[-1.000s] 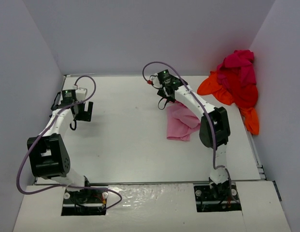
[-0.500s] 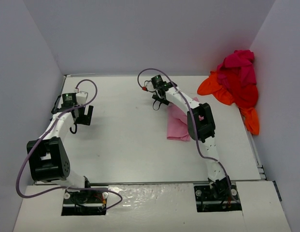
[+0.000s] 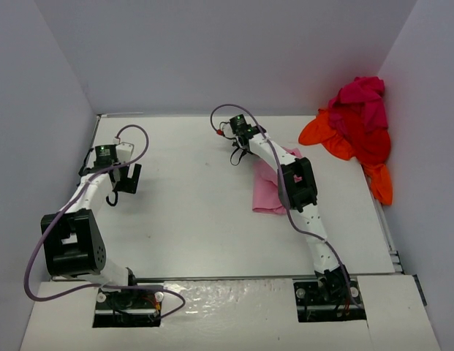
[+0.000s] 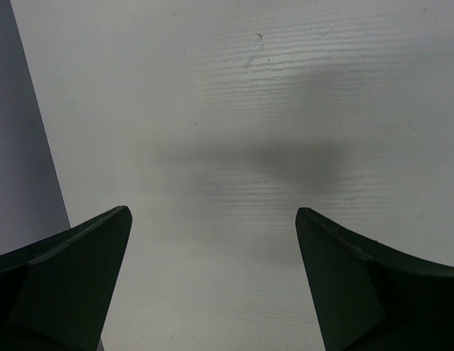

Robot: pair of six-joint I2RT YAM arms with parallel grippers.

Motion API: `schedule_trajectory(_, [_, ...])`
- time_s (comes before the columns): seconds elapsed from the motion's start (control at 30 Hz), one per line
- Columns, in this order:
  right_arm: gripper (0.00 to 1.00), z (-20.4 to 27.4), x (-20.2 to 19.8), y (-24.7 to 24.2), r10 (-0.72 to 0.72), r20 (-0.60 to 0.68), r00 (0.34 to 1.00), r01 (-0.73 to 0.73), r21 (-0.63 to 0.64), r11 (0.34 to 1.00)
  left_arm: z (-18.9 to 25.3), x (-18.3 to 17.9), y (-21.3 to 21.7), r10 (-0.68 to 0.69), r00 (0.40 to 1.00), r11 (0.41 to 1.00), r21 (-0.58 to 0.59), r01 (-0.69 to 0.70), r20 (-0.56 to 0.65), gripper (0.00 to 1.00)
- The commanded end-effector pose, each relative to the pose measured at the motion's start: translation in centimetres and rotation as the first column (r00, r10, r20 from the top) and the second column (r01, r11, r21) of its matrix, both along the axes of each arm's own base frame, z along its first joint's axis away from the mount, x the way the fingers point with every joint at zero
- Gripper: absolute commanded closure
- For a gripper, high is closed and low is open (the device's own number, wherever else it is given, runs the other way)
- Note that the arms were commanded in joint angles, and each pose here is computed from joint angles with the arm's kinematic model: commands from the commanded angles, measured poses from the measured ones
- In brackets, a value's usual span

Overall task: Fold and stack the t-shirts
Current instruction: Flatten the tshirt out

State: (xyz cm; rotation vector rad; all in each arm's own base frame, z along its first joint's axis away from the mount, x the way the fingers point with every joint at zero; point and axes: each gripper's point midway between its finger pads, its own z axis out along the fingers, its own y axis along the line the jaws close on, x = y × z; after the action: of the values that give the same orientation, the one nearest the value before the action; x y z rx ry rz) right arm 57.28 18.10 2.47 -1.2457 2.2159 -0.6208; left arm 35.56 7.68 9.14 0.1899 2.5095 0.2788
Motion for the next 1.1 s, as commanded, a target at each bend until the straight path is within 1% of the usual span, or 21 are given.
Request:
schedule_trajectory(0.0, [1.0,2.3,1.7,0.0,-0.031,0.087,0.996,0.029,0.026,0.999,1.7,1.2,0.8,0.009,0.997,0.999,0.048,-0.012,0.071,0.07])
schedule_trajectory(0.07, [1.0,2.6,1.5,0.1,-0.028,0.092,0.995,0.026,0.031,0.999,1.8,1.3,0.8,0.007,0.997,0.999,0.046,-0.01,0.075,0.06])
schedule_trajectory(0.13, [1.0,4.3,1.6,0.3,-0.033,0.125,0.992,0.028,0.042,0.999,2.2,1.7,0.8,0.007,0.997,0.999,0.046,-0.011,0.083,0.07])
schedule_trajectory(0.2, [1.0,7.1,1.1,1.1,-0.03,0.169,0.985,0.022,0.049,0.999,2.5,2.1,0.6,0.012,0.996,0.999,0.03,-0.014,0.088,0.07])
schedule_trajectory(0.27, [1.0,9.6,-0.1,3.2,0.007,0.199,0.98,-0.018,0.051,0.999,3.0,2.6,0.6,0.02,0.995,1.0,0.019,-0.022,0.094,0.06])
schedule_trajectory(0.3, [1.0,11.8,-1.1,4.3,0.026,0.227,0.973,-0.043,0.067,0.997,3.6,2.9,0.5,0.024,0.994,1.0,0.014,-0.025,0.106,0.06])
schedule_trajectory(0.33, [1.0,14.8,-2.3,5.6,0.048,0.264,0.963,-0.075,0.094,0.993,4.3,3.3,0.5,0.026,0.992,1.0,0.01,-0.028,0.121,0.07])
schedule_trajectory(0.4, [1.0,18.0,-5.3,8.5,0.113,0.287,0.951,-0.159,0.143,0.977,5.1,3.4,0.5,0.033,0.99,0.999,0.004,-0.033,0.134,0.06])
schedule_trajectory(0.5, [1.0,23.6,-9.6,12.5,0.191,0.357,0.915,-0.282,0.225,0.933,6.1,3.5,0.4,0.038,0.987,0.999,-0.001,-0.038,0.154,0.07])
schedule_trajectory(0.6, [1.0,29.4,-15.2,16.1,0.241,0.429,0.87,-0.396,0.32,0.861,7.5,3.6,-0.3,0.034,0.983,0.999,-0.039,-0.028,0.178,0.07])
schedule_trajectory(0.67, [1.0,31.7,-17.8,17.1,0.261,0.436,0.861,-0.438,0.377,0.816,7.9,3.5,-0.6,0.031,0.982,0.999,-0.05,-0.022,0.185,0.07])
schedule_trajectory(0.73, [1.0,34.5,-20.2,17.6,0.288,0.44,0.851,-0.487,0.453,0.747,8.8,3.4,-1.3,0.017,0.98,0.998,-0.07,-0.003,0.2,0.07])
schedule_trajectory(0.8, [1.0,37.6,-22.0,17.0,0.293,0.465,0.835,-0.521,0.502,0.69,10.1,3.3,-2.2,-0.006,0.974,0.997,-0.078,0.025,0.227,0.07])
schedule_trajectory(0.83, [1.0,38.9,-22.2,15.9,0.273,0.487,0.829,-0.522,0.503,0.688,10.3,3.3,-2.5,-0.018,0.972,0.996,-0.082,0.038,0.233,0.07])
schedule_trajectory(0.9, [1.0,39.9,-22.2,14.4,0.249,0.504,0.827,-0.516,0.502,0.694,10.7,3.2,-3.2,-0.044,0.971,0.994,-0.087,0.066,0.236,0.07])
schedule_trajectory(0.93, [1.0,40.0,-21.8,13.2,0.232,0.508,0.829,-0.503,0.498,0.707,10.9,3.3,-3.8,-0.064,0.969,0.992,-0.089,0.088,0.237,0.07])
schedule_trajectory(1.03, [1.0,40.5,-18.2,5.6,0.073,0.54,0.839,-0.377,0.479,0.793,10.7,3.4,-5.4,-0.125,0.967,0.984,-0.094,0.149,0.221,0.07])
schedule_trajectory(1.07, [1.0,40.4,-17.6,3.9,0.04,0.544,0.838,-0.349,0.478,0.806,10.4,3.5,-5.9,-0.142,0.967,0.982,-0.09,0.164,0.211,0.07])
